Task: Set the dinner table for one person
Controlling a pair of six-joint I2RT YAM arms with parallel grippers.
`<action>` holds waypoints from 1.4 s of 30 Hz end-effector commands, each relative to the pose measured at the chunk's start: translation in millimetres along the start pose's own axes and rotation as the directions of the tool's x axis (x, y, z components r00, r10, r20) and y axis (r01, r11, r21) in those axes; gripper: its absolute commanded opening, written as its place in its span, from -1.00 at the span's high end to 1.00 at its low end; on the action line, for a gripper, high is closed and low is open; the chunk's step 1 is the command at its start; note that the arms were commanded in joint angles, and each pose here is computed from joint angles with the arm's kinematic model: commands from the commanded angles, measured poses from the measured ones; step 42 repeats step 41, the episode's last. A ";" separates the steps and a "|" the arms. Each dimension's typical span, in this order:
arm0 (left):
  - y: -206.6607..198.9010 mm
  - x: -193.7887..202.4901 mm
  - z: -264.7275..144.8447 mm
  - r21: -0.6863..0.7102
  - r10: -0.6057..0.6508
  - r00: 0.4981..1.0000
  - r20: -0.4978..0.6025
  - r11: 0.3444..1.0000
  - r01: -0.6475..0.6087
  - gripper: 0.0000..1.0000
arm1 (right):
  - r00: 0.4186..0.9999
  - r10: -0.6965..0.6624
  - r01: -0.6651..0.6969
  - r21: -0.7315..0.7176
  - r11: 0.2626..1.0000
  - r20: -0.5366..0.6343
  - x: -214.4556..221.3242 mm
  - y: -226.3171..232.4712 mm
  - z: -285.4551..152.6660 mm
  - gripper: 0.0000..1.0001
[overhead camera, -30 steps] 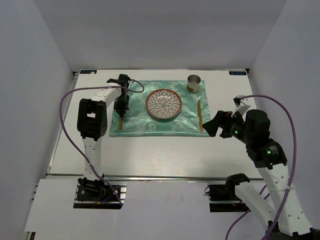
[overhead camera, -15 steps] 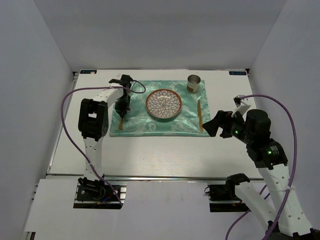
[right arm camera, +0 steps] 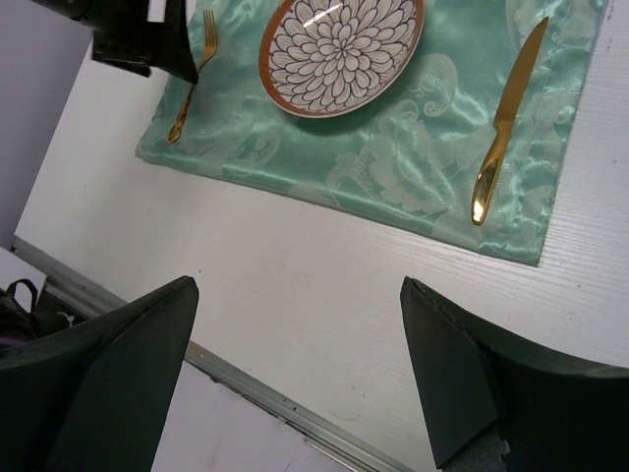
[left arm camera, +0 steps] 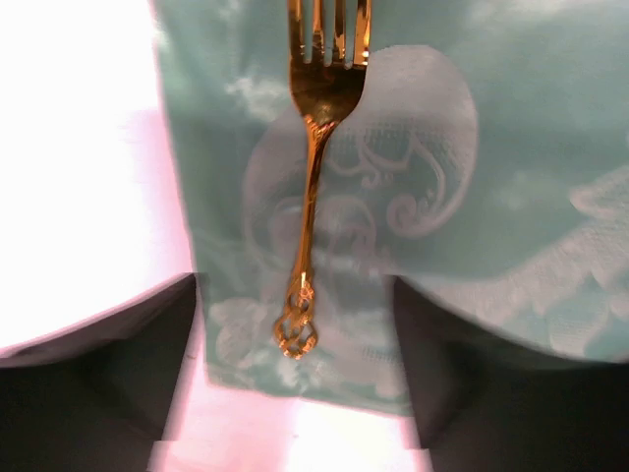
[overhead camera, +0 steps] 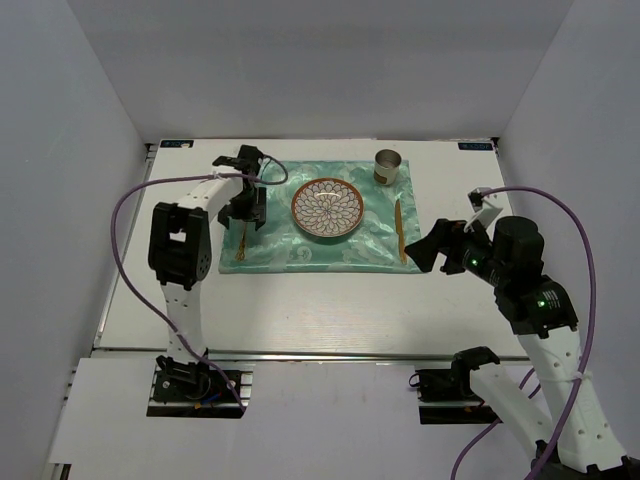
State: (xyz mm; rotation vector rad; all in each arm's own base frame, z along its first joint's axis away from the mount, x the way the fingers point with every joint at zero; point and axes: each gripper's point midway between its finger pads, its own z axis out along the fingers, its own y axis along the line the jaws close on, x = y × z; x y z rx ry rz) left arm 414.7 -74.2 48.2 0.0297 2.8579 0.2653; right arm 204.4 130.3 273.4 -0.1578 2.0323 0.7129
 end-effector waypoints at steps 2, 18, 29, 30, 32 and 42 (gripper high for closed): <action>23.3 -24.9 -80.1 0.021 -0.146 0.965 0.217 0.989 0.145 -0.96 | 0.998 -0.038 0.035 0.048 0.998 0.057 -24.8 0.2 -12.6 -0.78; 113.3 125.5 -234.8 0.117 -0.437 0.739 0.513 0.888 0.444 -0.96 | 0.987 -0.098 0.035 0.430 0.902 0.125 -52.3 -39.8 -96.0 -0.79; 110.7 181.1 -267.4 0.292 -0.466 0.679 0.567 0.884 0.364 -0.96 | 0.988 -0.101 0.039 0.450 0.892 0.114 -17.2 -45.4 -127.8 -0.79; 111.0 183.4 -268.8 0.295 -0.467 0.679 0.567 0.884 0.362 -0.96 | 0.989 -0.098 0.039 0.451 0.892 0.109 -13.8 -46.6 -127.1 -0.79; 112.2 183.7 -273.1 0.297 -0.467 0.676 0.570 0.884 0.361 -0.96 | 0.989 -0.098 0.038 0.447 0.894 0.112 -10.3 -46.9 -128.5 -0.78; 112.7 183.2 -274.8 0.302 -0.467 0.668 0.580 0.884 0.356 -0.96 | 0.988 -0.094 0.028 0.454 0.890 0.123 -12.0 -48.0 -129.0 -0.78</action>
